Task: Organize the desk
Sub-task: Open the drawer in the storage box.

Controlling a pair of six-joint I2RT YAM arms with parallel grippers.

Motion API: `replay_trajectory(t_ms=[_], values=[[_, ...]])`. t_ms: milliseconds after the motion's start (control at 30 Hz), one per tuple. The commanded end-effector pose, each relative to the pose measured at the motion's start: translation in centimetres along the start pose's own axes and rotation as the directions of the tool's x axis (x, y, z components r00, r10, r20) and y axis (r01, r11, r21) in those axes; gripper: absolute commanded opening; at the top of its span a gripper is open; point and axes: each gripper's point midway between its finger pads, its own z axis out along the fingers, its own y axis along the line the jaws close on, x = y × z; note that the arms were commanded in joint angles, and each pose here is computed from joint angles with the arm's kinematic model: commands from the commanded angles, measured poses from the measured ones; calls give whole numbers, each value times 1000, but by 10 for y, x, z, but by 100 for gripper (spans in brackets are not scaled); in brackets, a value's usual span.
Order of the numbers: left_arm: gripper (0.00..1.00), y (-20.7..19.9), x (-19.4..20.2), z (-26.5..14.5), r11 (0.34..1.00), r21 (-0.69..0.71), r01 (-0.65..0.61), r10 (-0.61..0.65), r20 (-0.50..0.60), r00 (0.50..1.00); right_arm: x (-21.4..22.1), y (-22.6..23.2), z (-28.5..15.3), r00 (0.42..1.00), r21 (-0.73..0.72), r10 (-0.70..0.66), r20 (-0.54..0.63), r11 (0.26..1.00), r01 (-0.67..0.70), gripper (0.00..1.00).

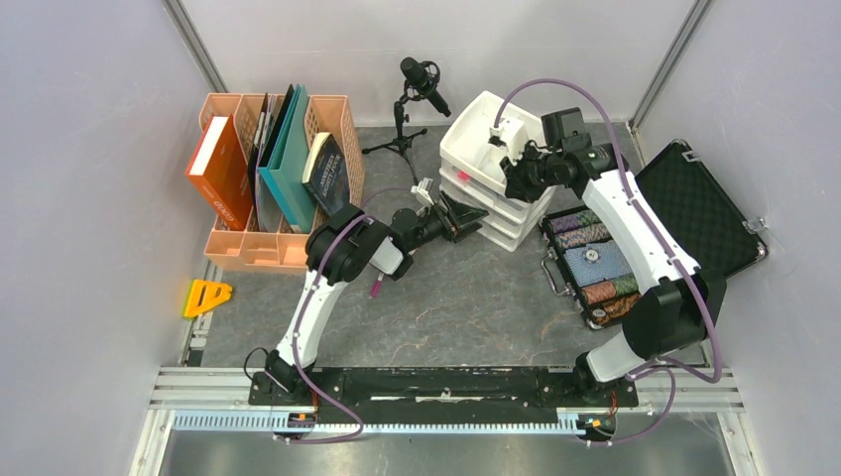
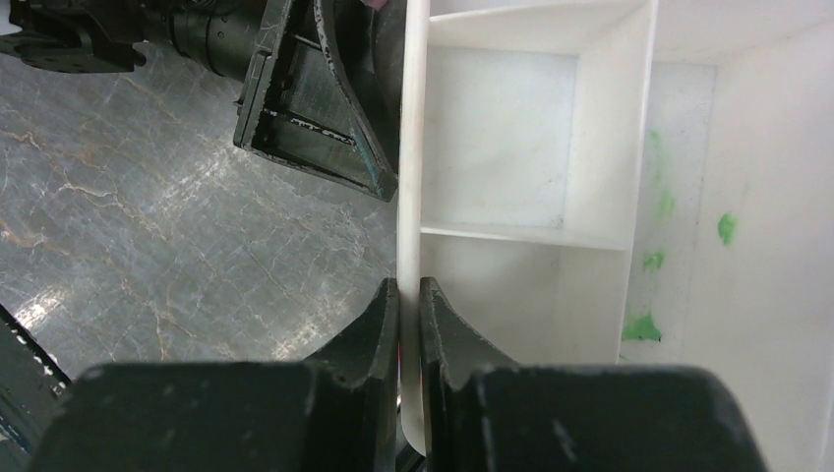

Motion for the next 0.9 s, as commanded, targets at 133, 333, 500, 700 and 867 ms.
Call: replay_trajectory(t_ms=[133, 333, 500, 700, 867], values=[[89, -27, -9, -5, 992, 118, 35, -38, 26, 999, -7, -2, 0, 998, 29, -27, 59, 999, 25, 0], [82, -41, -12, -8, 989, 148, 8, -8, -3, 1000, 1, -7, 0, 999, 67, -29, 35, 997, 27, 0], [82, -53, -7, -13, 984, 174, -44, 51, -38, 998, 0, -12, 0, 999, 89, -31, 26, 996, 28, 0], [82, -61, -1, -28, 984, 161, -72, 81, -50, 995, 1, -17, 0, 999, 106, -39, 6, 994, 38, 0], [82, -65, 6, -47, 986, 140, -89, 98, -59, 993, 5, -20, 1, 999, 118, -41, -10, 992, 42, 0]])
